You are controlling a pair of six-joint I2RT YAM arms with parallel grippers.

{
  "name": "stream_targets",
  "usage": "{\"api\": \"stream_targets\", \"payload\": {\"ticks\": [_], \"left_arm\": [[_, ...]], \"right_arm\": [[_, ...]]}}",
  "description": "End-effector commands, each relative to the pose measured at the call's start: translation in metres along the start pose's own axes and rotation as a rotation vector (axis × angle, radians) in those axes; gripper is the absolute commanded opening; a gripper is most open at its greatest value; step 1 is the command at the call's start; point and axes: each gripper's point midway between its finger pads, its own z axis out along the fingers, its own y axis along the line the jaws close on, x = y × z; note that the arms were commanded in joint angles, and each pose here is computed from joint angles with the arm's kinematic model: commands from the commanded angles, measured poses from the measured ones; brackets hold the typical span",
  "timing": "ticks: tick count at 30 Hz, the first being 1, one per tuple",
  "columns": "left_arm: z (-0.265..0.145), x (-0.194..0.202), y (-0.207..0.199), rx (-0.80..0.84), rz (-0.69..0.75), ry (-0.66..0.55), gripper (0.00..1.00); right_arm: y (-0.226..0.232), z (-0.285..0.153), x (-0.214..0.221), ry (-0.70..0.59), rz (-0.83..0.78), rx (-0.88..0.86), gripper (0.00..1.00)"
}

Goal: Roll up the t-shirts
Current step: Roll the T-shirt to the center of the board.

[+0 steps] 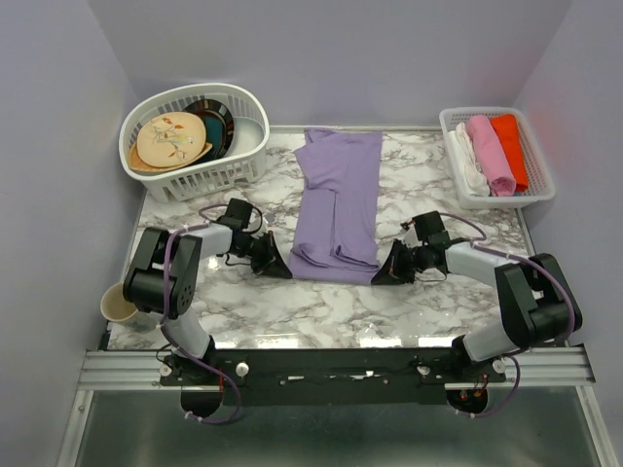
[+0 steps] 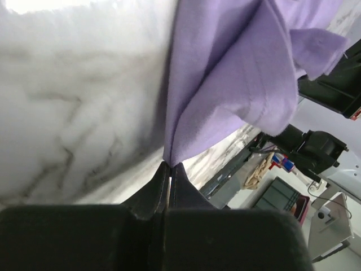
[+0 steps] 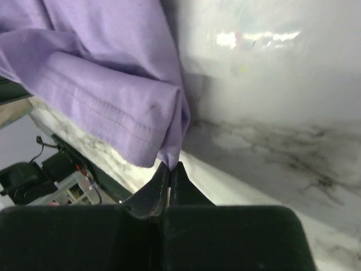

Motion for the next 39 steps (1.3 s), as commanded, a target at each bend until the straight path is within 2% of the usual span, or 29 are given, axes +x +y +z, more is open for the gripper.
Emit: {"api": "stream_targets", "payload": {"ticks": [1, 11, 21, 26, 31, 39], "left_arm": [[-0.011, 0.027, -0.018, 0.051, 0.043, -0.023, 0.0], [-0.026, 0.046, -0.062, 0.183, 0.104, -0.027, 0.0], [-0.024, 0.043, -0.041, 0.114, 0.072, -0.049, 0.0], [-0.02, 0.032, -0.036, 0.102, 0.038, -0.043, 0.0], [-0.023, 0.005, -0.034, 0.125, -0.035, -0.063, 0.0], [-0.031, -0.037, -0.068, 0.234, -0.028, -0.06, 0.0]], "right_arm": [[0.002, -0.019, 0.024, 0.076, -0.044, -0.04, 0.03], [0.033, -0.048, 0.038, 0.132, -0.066, -0.131, 0.01], [0.02, -0.044, 0.042, 0.124, -0.059, -0.108, 0.0], [0.023, -0.04, 0.02, 0.074, -0.071, -0.126, 0.0], [0.029, -0.039, -0.018, 0.036, -0.069, -0.141, 0.0], [0.05, -0.042, -0.064, 0.013, -0.064, -0.183, 0.0]]}}
